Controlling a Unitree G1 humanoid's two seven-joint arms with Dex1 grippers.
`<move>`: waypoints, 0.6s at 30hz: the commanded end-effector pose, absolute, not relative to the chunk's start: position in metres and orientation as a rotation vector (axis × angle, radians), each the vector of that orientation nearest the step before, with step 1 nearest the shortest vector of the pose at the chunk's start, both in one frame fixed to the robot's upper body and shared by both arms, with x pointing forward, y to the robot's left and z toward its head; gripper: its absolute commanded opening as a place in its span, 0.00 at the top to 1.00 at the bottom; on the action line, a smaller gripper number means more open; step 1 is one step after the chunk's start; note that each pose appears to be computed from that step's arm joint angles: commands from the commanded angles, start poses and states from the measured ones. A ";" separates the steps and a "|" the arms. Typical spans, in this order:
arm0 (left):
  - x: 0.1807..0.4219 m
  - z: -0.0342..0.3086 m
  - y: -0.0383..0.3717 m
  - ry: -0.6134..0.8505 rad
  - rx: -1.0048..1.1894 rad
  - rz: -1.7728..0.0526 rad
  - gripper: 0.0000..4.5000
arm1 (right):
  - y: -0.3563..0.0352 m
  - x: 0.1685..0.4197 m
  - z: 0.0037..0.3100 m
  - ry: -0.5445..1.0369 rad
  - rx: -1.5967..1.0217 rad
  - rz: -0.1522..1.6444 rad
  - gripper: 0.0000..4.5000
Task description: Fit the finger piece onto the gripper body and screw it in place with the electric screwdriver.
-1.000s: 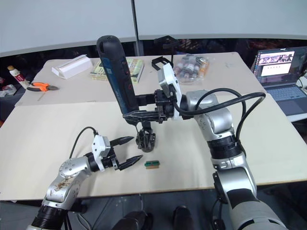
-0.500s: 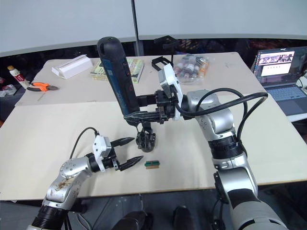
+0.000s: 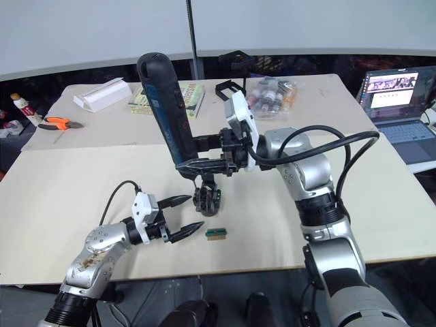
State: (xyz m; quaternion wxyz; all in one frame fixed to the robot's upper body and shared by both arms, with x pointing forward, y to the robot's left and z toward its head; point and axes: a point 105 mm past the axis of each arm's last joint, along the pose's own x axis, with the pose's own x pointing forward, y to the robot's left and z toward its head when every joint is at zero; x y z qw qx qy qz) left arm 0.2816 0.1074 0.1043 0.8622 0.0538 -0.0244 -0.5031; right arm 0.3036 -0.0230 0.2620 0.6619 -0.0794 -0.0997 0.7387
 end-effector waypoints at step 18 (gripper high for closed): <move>0.298 0.100 0.099 -0.026 0.157 -1.038 0.00 | -0.023 0.301 0.267 -0.270 -0.208 1.661 0.59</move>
